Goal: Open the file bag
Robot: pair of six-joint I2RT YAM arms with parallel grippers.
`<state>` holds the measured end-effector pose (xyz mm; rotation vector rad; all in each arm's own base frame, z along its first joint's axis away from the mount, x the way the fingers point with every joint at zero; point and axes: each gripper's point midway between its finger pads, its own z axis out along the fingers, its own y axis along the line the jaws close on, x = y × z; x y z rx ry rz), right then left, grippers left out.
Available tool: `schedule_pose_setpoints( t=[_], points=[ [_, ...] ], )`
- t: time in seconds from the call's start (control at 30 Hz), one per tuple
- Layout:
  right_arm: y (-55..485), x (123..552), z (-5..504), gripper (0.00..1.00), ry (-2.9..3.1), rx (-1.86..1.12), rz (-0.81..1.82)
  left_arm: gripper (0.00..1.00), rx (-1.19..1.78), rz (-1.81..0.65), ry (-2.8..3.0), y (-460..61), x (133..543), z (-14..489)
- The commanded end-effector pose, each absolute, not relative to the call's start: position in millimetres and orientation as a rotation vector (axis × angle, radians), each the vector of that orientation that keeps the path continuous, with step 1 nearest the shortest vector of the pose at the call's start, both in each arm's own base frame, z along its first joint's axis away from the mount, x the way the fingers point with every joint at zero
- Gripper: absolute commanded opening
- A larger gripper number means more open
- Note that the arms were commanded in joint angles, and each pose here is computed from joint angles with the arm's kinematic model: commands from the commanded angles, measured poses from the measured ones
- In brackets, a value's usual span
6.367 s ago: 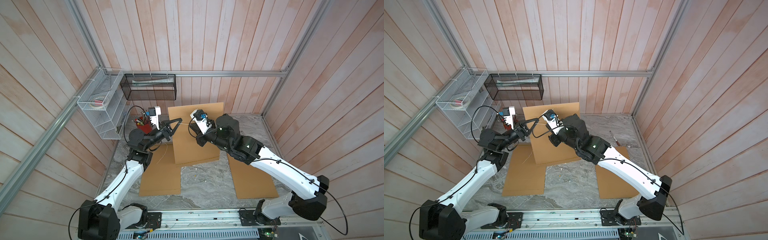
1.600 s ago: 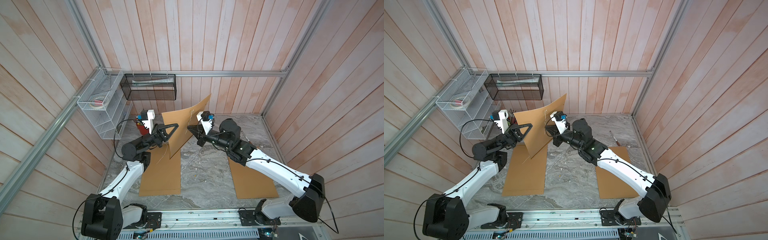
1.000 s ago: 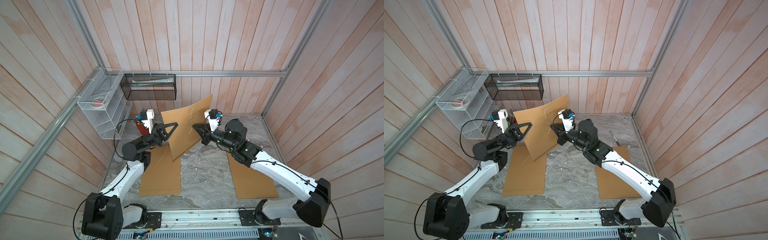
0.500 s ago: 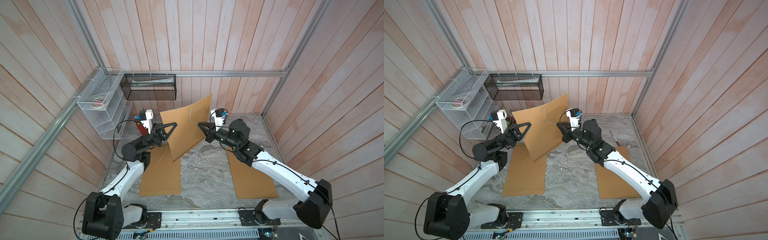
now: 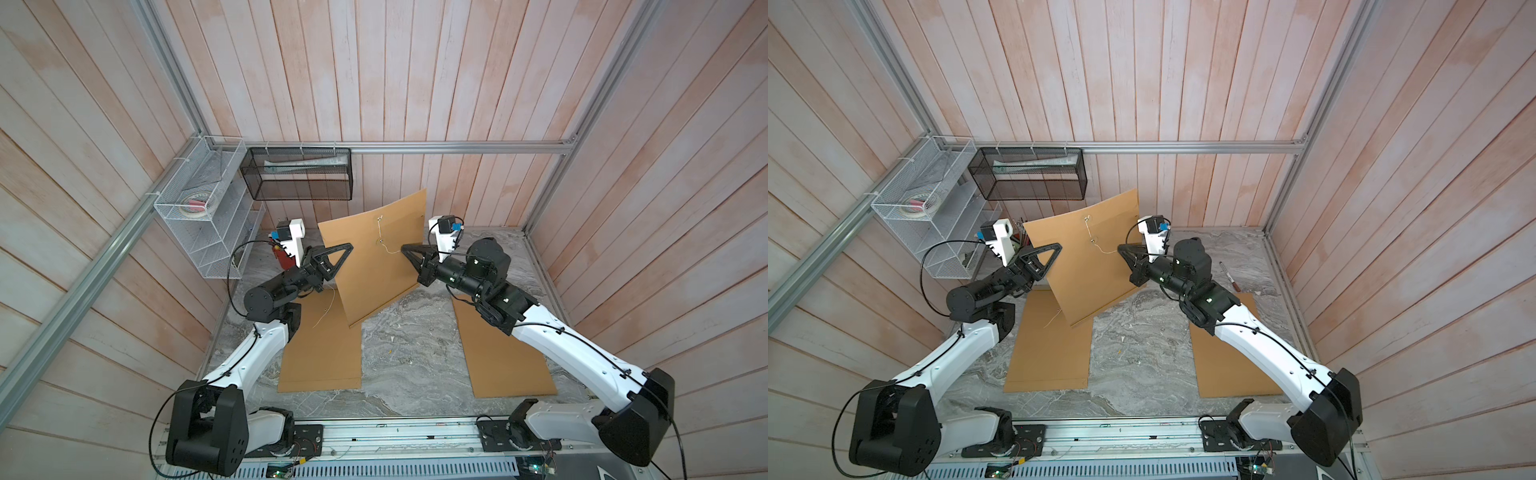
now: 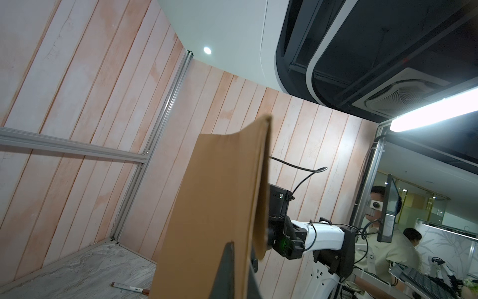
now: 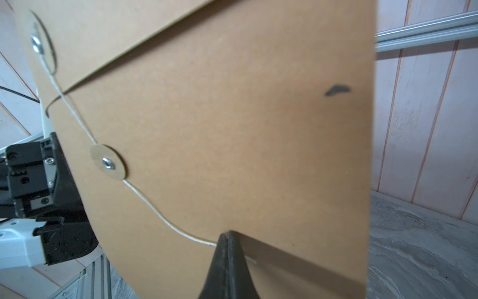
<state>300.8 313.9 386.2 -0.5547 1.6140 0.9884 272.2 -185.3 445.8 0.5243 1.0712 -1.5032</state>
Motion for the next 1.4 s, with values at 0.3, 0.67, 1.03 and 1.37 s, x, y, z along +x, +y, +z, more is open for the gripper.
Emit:
schedule_pose_setpoints(
  t=[0.3,0.67,1.03,1.37],
  points=[
    [327,274,371,0.25,1.687,-0.849,0.739,0.00,0.634,-1.458,1.131,-194,275,453],
    [325,272,378,0.37,1.642,-0.895,0.616,0.00,0.824,-1.370,1.152,-202,255,461],
    [341,275,378,0.41,1.536,-0.935,0.649,0.00,0.902,-1.438,1.085,-202,228,464],
    [361,272,381,0.41,1.424,-0.984,0.713,0.00,0.895,-1.452,1.097,-203,229,462]
  ],
)
